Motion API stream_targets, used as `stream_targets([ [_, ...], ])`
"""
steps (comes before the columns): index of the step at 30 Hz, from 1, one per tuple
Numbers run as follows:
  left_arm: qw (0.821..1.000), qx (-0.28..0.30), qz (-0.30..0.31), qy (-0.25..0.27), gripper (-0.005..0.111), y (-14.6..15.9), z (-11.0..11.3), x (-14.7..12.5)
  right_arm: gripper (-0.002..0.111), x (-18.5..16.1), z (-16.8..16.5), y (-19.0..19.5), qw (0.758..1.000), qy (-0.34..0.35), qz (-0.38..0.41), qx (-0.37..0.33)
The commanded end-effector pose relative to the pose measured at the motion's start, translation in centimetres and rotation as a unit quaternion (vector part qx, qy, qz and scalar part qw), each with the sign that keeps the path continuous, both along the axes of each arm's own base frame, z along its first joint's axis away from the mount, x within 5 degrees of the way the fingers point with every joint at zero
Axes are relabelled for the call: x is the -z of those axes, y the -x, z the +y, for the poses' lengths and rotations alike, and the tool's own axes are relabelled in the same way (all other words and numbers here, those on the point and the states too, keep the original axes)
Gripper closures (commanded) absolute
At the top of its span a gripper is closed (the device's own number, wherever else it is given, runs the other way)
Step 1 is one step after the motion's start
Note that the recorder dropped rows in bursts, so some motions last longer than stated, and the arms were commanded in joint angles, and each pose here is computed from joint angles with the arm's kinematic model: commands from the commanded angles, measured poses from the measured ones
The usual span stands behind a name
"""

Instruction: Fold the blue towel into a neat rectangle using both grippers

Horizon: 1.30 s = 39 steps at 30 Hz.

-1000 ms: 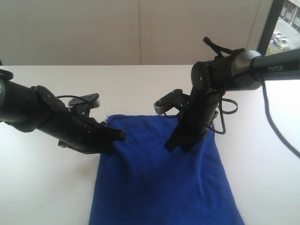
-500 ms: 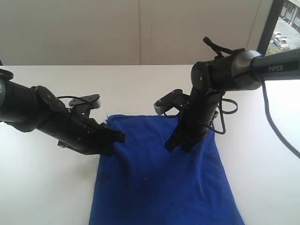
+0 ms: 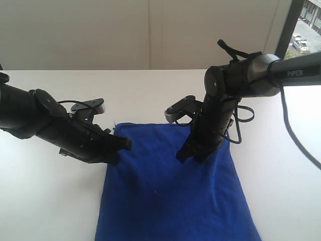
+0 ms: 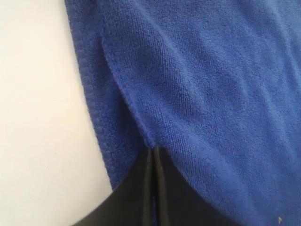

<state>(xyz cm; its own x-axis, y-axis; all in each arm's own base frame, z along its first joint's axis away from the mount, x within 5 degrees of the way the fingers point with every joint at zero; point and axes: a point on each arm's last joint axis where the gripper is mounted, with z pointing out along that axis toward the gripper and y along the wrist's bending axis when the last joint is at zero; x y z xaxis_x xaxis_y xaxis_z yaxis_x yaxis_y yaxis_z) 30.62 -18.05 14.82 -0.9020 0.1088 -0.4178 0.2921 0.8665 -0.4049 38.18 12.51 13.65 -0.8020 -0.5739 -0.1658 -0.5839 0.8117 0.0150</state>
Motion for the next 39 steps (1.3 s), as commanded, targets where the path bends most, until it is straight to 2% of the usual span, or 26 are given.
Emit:
stream_targets([
  [1,1.000,0.005,0.010,0.006,0.107,0.1,0.7,-0.6,0.108,0.5,-0.2,0.0,1.000,0.000,0.010,0.000],
  [10,1.000,0.014,0.012,-0.003,0.107,0.1,0.9,-0.3,0.108,0.6,-0.2,0.1,1.000,0.001,0.016,0.000],
  [17,1.000,0.002,0.017,-0.025,0.107,0.5,1.4,1.4,0.108,0.6,-0.2,0.1,1.000,0.001,0.016,0.000],
  [34,0.999,0.008,0.010,-0.032,0.107,0.4,1.5,1.4,0.108,0.6,-0.2,0.1,1.000,0.001,0.015,0.000],
  [36,0.999,0.014,0.008,-0.037,0.103,0.4,1.6,1.4,0.108,0.6,-0.2,0.1,1.000,0.001,0.016,0.000],
  [39,0.999,0.016,0.008,-0.038,0.090,0.4,1.6,1.4,0.108,0.6,-0.2,0.1,1.000,0.001,0.016,0.000],
])
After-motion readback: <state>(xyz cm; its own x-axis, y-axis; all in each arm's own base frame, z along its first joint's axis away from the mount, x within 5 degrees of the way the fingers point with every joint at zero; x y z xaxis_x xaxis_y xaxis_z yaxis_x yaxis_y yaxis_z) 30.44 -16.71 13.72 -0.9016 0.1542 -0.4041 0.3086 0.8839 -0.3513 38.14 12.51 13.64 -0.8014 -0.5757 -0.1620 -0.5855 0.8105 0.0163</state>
